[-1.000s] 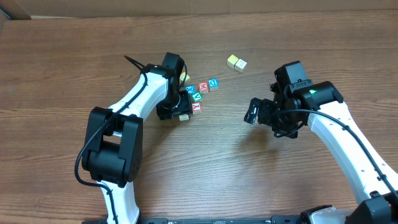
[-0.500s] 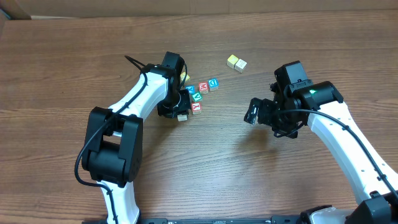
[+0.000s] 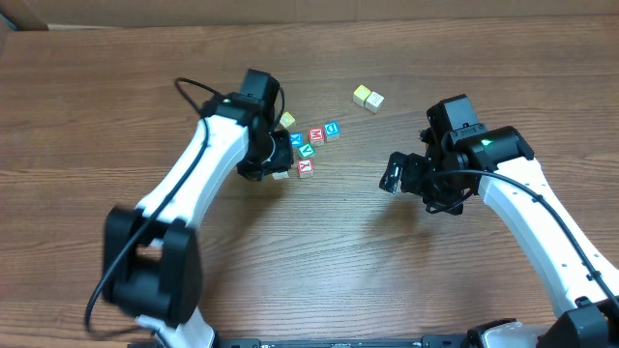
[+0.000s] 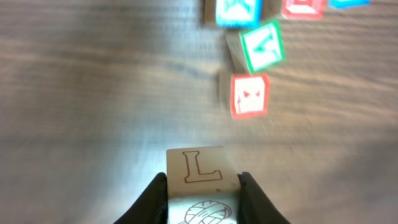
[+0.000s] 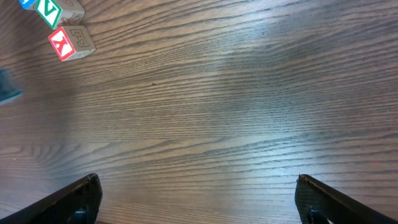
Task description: Flip 3 blocks
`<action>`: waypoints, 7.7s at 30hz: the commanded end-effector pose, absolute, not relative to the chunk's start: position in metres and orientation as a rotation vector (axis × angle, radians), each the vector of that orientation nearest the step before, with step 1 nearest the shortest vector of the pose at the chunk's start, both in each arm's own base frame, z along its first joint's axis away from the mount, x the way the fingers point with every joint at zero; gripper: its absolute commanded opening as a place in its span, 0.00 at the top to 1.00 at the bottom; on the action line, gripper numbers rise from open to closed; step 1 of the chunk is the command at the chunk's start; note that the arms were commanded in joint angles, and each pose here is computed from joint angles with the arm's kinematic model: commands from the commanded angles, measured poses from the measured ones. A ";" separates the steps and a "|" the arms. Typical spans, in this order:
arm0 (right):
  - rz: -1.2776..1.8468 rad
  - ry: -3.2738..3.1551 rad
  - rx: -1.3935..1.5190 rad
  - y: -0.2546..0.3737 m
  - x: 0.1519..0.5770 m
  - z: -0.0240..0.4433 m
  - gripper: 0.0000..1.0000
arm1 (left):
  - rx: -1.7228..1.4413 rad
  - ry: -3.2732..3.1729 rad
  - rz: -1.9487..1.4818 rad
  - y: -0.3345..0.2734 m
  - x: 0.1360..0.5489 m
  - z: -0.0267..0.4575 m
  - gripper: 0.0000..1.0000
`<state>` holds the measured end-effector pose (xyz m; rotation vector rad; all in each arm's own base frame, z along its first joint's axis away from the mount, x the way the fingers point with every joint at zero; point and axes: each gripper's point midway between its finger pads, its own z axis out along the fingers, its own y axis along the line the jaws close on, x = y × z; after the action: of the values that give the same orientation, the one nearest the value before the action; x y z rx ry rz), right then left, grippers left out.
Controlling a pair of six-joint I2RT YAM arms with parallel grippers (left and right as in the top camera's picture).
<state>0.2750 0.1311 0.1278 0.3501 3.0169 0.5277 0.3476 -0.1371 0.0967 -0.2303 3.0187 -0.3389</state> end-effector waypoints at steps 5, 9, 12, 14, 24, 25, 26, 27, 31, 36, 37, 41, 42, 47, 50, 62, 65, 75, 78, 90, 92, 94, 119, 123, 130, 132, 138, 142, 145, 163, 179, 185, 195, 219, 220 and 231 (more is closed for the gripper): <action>0.529 2.976 0.345 0.130 0.282 0.138 0.00 | -0.144 3.096 -0.307 -0.131 0.305 0.127 0.78; 0.527 2.981 0.346 0.130 0.281 0.138 0.00 | -0.072 3.190 -0.247 -0.139 0.276 0.119 0.80; 0.521 2.992 0.343 0.129 0.278 0.137 0.00 | -0.037 3.221 -0.237 -0.155 0.256 0.105 0.80; 0.512 3.001 0.343 0.128 0.276 0.137 0.00 | -0.027 3.228 -0.239 -0.166 0.242 0.093 0.79; 0.472 3.013 0.351 0.123 0.273 0.135 0.00 | -0.109 3.209 -0.311 -0.174 0.211 0.026 0.71; 0.472 3.014 0.352 0.123 0.273 0.135 0.00 | -0.113 3.205 -0.314 -0.173 0.211 0.023 0.70; 0.471 3.015 0.352 0.123 0.273 0.135 0.00 | -0.115 3.199 -0.318 -0.173 0.211 0.020 0.70; 0.471 3.016 0.353 0.123 0.273 0.135 0.00 | -0.116 3.194 -0.322 -0.173 0.212 0.019 0.70; 0.471 3.016 0.353 0.123 0.273 0.135 0.00 | -0.131 3.196 -0.312 -0.172 0.211 0.018 0.72; 0.471 3.016 0.353 0.123 0.273 0.135 0.00 | -0.177 3.193 -0.262 -0.166 0.212 0.017 0.64; 0.471 3.016 0.353 0.123 0.273 0.135 0.00 | -0.176 3.190 -0.265 -0.167 0.212 0.017 0.62; 0.472 3.013 0.352 0.123 0.273 0.135 0.00 | -0.157 3.160 -0.285 -0.170 0.218 0.025 0.57; 0.473 3.012 0.352 0.123 0.274 0.135 0.00 | -0.150 3.149 -0.296 -0.171 0.220 0.028 0.56; 0.474 3.010 0.351 0.123 0.274 0.135 0.00 | -0.150 3.050 -0.293 -0.169 0.239 0.051 0.51; 0.478 3.001 0.348 0.124 0.276 0.136 0.00 | -0.052 2.946 -0.301 -0.168 0.265 0.074 0.30; 0.482 2.993 0.346 0.125 0.278 0.136 0.00 | 0.001 2.826 -0.333 -0.161 0.345 0.107 0.24; 0.482 2.993 0.345 0.125 0.278 0.136 0.00 | 0.022 2.874 -0.325 -0.167 0.353 0.090 0.21; 0.481 2.993 0.346 0.124 0.278 0.136 0.00 | 0.037 2.982 -0.373 -0.188 0.374 0.044 0.20; 0.481 2.993 0.345 0.124 0.278 0.136 0.00 | 0.038 3.011 -0.398 -0.194 0.378 0.032 0.20; 0.480 2.994 0.345 0.124 0.278 0.136 0.00 | -0.053 3.049 -0.334 -0.181 0.383 0.013 0.36; 0.480 2.994 0.345 0.124 0.278 0.136 0.00 | -0.069 3.049 -0.333 -0.178 0.385 0.013 0.40; 0.480 2.994 0.345 0.124 0.278 0.136 0.00 | -0.075 3.048 -0.332 -0.177 0.385 0.013 0.44; 0.480 2.994 0.345 0.124 0.278 0.136 0.00 | -0.065 3.025 -0.147 -0.158 0.395 0.095 0.89; 0.450 2.993 0.349 0.121 0.278 0.135 0.00 | -0.071 3.067 -0.094 -0.146 0.373 0.114 0.79; 0.425 3.003 0.354 0.118 0.276 0.134 0.00 | -0.124 3.049 -0.067 -0.126 0.330 0.153 0.86; 0.423 3.006 0.356 0.118 0.275 0.134 0.00 | -0.160 3.027 -0.079 -0.120 0.315 0.161 0.85; 0.422 3.009 0.356 0.118 0.274 0.133 0.00 | -0.225 3.006 -0.095 -0.098 0.257 0.158 0.82; 0.419 3.016 0.358 0.117 0.273 0.133 0.00 | -0.248 3.028 -0.153 -0.094 0.224 0.132 0.81; 0.419 3.017 0.359 0.117 0.273 0.133 0.00 | -0.249 3.057 -0.220 -0.096 0.204 0.106 0.81; 0.412 3.031 0.364 0.116 0.269 0.133 0.00 | -0.253 3.064 -0.423 -0.113 0.183 0.020 0.78; 0.411 3.032 0.364 0.116 0.269 0.132 0.00 | -0.262 3.108 -0.448 -0.122 0.192 -0.004 0.73; 0.411 3.032 0.364 0.116 0.269 0.132 0.00 | -0.265 3.110 -0.437 -0.121 0.191 -0.004 0.63; 0.412 3.032 0.364 0.116 0.269 0.133 0.00 | -0.251 3.025 -0.391 -0.120 0.217 0.023 0.59; 0.418 3.018 0.359 0.117 0.272 0.133 0.00 | -0.152 3.193 -0.043 -0.084 0.191 0.076 0.48; 0.418 3.019 0.360 0.117 0.272 0.133 0.00 | -0.152 3.199 -0.026 -0.082 0.190 0.076 0.57; 0.406 3.045 0.353 0.117 0.266 0.131 0.00 | -0.253 3.205 0.119 -0.071 0.197 0.061 0.96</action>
<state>0.2594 0.1156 0.1220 0.3809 3.0840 0.3963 0.1880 -0.0720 0.0650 -0.2210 3.2139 0.0620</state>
